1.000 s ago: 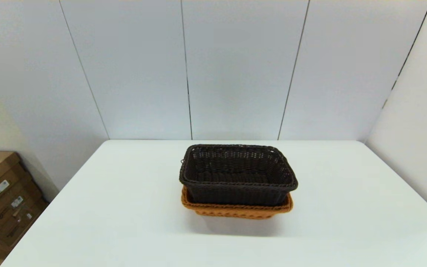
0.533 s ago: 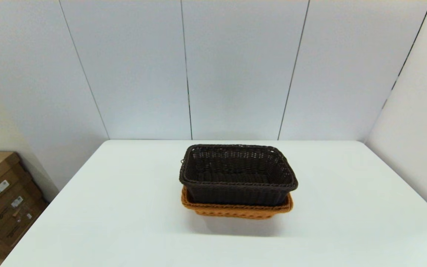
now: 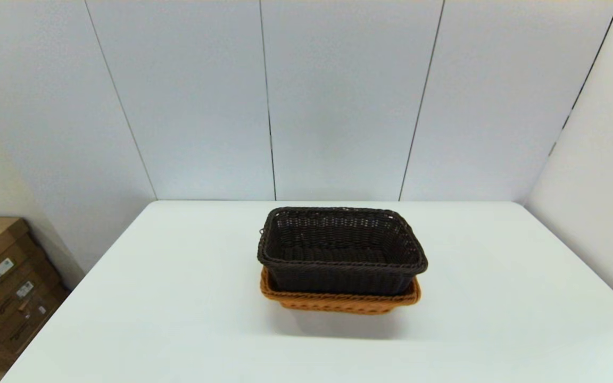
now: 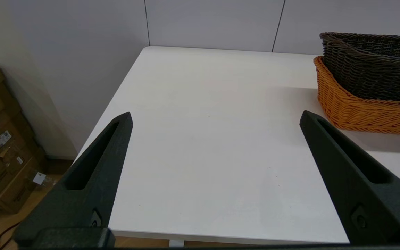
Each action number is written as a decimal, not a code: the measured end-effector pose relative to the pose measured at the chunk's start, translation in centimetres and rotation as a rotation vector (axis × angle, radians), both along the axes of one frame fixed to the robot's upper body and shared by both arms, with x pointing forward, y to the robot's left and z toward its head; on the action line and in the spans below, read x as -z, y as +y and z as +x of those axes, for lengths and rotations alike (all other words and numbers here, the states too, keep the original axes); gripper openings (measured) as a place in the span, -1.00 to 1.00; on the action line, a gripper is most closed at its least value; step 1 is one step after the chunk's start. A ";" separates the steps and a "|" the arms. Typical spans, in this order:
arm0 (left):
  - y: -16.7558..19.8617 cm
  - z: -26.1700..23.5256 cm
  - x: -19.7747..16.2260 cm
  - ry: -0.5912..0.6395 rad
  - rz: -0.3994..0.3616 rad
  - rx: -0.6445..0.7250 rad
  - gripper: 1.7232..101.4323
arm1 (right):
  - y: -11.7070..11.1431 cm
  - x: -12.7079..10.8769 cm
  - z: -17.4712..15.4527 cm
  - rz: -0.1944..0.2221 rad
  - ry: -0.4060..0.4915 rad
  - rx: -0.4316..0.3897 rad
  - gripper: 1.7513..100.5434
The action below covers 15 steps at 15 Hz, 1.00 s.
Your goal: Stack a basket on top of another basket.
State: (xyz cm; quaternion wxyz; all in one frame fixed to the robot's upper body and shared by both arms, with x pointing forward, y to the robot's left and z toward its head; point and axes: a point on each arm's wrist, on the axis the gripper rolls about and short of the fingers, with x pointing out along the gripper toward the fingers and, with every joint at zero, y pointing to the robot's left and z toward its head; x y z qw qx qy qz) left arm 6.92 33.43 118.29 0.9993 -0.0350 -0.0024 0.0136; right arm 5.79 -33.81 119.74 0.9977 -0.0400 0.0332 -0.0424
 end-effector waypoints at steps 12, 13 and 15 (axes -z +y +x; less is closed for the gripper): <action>0.0 0.0 0.0 -0.001 0.000 -0.001 0.93 | 0.2 1.5 0.9 0.054 -0.020 -0.087 0.93; 0.0 0.0 0.0 -0.001 0.000 -0.001 0.93 | 0.2 1.5 0.9 0.055 -0.020 -0.087 0.93; 0.0 0.0 0.0 -0.001 0.000 -0.001 0.93 | 0.2 1.4 0.9 0.055 -0.021 -0.087 0.93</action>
